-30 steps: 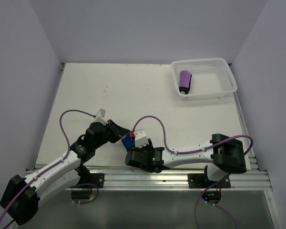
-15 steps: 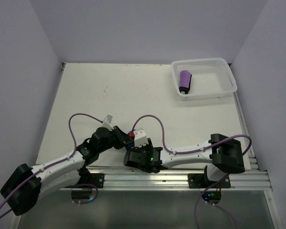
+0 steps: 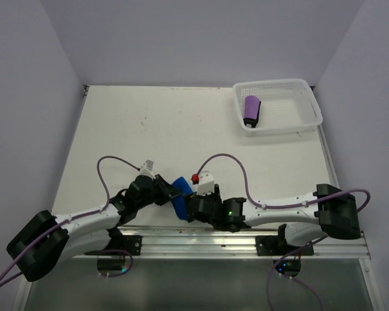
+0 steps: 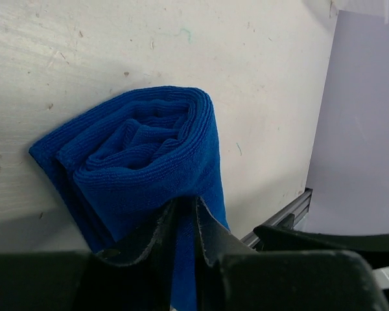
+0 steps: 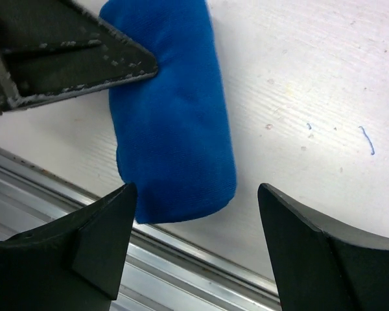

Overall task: Roll the towels
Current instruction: Roll the towel, then place the rolled towel into the container

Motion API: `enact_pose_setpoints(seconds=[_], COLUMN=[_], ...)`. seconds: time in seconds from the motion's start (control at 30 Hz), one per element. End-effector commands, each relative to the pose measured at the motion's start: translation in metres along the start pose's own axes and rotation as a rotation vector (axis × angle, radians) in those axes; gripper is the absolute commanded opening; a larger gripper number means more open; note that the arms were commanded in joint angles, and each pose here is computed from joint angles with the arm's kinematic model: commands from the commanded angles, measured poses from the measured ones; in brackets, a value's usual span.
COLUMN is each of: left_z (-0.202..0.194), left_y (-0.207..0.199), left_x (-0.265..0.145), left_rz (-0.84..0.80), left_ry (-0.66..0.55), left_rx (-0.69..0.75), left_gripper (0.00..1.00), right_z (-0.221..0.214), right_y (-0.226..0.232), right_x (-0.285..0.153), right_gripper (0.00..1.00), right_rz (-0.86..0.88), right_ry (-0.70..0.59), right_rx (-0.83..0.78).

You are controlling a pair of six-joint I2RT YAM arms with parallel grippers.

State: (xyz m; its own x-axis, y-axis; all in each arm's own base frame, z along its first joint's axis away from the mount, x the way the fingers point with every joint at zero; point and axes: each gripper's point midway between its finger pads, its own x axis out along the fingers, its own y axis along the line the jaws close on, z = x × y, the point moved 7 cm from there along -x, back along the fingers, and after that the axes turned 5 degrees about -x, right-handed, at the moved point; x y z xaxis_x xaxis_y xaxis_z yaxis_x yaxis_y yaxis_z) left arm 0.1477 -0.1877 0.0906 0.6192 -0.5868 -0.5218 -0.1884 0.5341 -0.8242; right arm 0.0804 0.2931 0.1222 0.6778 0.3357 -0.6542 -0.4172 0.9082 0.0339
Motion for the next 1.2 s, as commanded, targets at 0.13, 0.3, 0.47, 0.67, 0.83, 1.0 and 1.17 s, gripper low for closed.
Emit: enact_pose_setpoints(seconds=[0.13,0.3,0.47,0.67,0.83,1.0,1.17], left_z=[-0.003,-0.002,-0.005,-0.007,-0.006,-0.005,-0.005], left_y=[0.033,0.038,0.045,0.054,0.057,0.057,0.060], left_x=[-0.003,-0.010,-0.014,-0.018,-0.022,-0.025,-0.027], left_rz=[0.105,0.116,0.130,0.155,0.169,0.172,0.198], left_ry=[-0.027,-0.044,-0.037,-0.030,-0.048,-0.059,-0.059], left_rx=[0.047,0.049,0.046,0.043,0.045,0.051,0.056], left_gripper=[0.19,0.19,0.19,0.18,0.18,0.19,0.19], right_z=[0.039,0.042,0.033,0.020,0.013,0.007,0.006], right_y=[-0.019,-0.015,-0.002,0.007,0.025,0.035,0.031], right_x=[0.004,0.019,0.037,0.045,0.044,0.046,0.047], right_gripper=[0.78,0.78,0.77,0.76,0.76,0.73,0.63], right_rz=[0.291,0.353,0.382,0.397,0.418,0.315,0.240], right_ry=[-0.064,-0.007,0.054,0.089,0.110,0.134,0.140], right_rx=[0.215,0.194,0.180,0.153,0.107,0.022,0.015])
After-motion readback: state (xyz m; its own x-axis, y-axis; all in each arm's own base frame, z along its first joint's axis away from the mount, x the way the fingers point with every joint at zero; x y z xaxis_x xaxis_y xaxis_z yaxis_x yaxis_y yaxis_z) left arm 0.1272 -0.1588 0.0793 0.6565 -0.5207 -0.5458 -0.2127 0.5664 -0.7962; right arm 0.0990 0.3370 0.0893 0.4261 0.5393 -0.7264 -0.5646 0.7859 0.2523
